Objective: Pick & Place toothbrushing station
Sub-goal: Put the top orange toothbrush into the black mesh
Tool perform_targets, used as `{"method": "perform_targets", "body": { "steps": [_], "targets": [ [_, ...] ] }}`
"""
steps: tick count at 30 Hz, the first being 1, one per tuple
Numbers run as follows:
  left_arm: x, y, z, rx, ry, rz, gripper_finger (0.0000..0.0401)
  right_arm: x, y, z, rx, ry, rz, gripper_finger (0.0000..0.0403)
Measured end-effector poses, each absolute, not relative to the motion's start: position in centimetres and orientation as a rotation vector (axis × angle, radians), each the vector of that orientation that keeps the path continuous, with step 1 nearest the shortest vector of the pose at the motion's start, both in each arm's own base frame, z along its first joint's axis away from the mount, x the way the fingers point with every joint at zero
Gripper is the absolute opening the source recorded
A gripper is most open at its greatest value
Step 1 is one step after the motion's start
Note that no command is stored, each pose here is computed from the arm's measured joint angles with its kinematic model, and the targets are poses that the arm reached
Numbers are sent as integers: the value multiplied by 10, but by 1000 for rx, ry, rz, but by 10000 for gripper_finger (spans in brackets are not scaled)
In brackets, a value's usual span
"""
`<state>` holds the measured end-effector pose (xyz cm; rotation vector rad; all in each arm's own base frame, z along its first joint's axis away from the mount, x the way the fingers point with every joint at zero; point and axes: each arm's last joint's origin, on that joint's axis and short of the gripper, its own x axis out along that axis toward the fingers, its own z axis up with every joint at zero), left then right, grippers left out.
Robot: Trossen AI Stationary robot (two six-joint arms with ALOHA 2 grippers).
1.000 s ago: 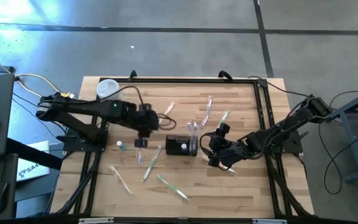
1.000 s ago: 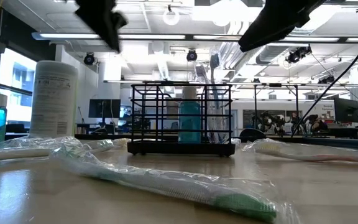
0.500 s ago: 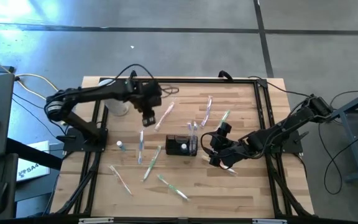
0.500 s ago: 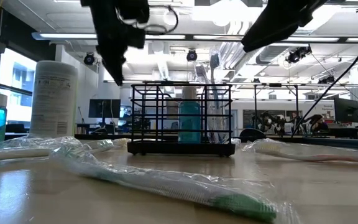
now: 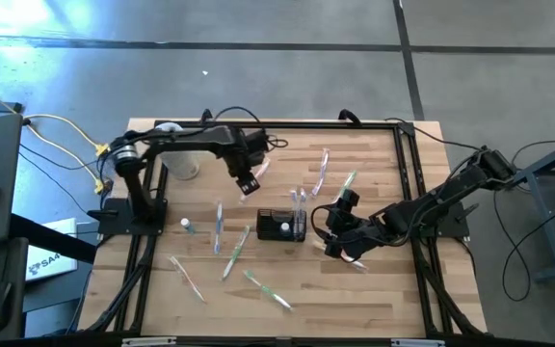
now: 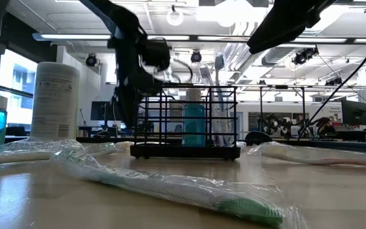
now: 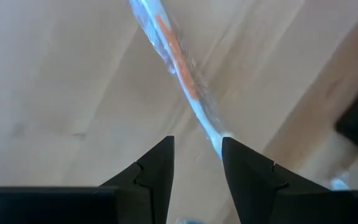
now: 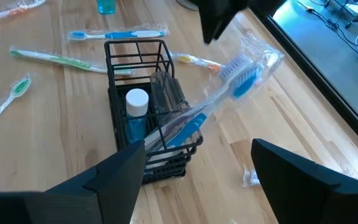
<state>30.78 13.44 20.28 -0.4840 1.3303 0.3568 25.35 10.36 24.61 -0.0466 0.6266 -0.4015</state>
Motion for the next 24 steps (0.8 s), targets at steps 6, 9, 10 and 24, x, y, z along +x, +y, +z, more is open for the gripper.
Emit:
{"method": "perform_targets", "body": {
  "steps": [6, 9, 10, 24],
  "targets": [
    [318, 140, 179, -508, 1348, 351, 134, 253, 104, 246, -46, 628, -400, 285],
    [321, 142, 174, -519, 1345, 361, 134, 253, 104, 246, -45, 629, -401, 285],
    [321, 142, 174, -518, 1338, 361, 134, 253, 104, 246, -42, 629, -402, 285],
    [324, 143, 161, -567, 1368, 400, 134, 251, 102, 243, -41, 655, -416, 285]
  ]
}}
